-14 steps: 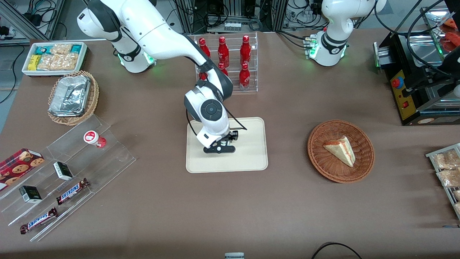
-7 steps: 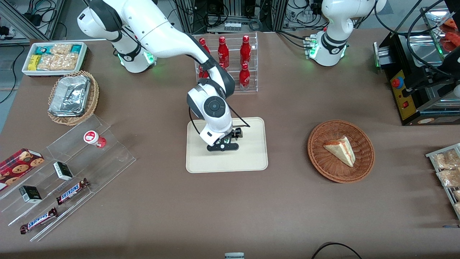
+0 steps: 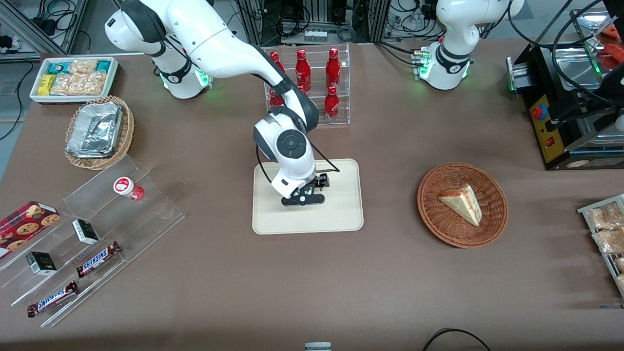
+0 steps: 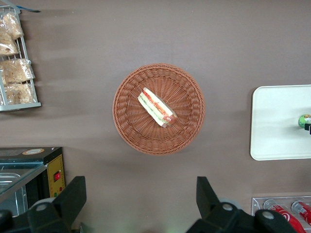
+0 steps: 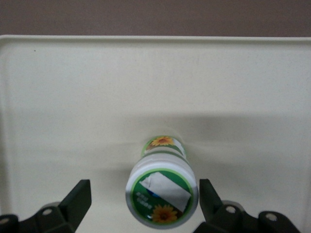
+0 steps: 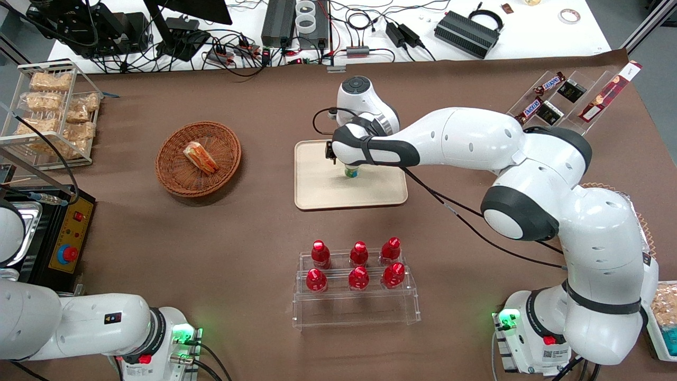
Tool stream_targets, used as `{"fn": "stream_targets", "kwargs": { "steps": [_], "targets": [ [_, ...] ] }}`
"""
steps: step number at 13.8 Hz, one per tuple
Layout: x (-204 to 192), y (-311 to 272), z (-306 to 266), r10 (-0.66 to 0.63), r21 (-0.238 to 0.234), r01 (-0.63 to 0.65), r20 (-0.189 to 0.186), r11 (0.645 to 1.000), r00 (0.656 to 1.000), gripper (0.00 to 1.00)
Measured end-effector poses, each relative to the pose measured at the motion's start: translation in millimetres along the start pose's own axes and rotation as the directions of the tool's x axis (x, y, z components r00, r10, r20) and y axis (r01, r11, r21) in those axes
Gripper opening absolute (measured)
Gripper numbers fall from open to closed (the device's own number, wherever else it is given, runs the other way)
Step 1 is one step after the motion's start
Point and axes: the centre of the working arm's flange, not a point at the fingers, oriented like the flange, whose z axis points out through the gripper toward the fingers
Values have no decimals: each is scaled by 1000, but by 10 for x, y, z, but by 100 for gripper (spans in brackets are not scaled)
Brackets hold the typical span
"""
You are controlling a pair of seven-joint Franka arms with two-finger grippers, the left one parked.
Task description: Place green gum on tray
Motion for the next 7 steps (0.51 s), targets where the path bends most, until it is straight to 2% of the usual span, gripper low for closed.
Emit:
{"fn": "stream_targets", "kwargs": {
  "steps": [7],
  "targets": [
    [59, 56, -23, -41, -10, 41, -12, 999, 999, 100]
  ]
}}
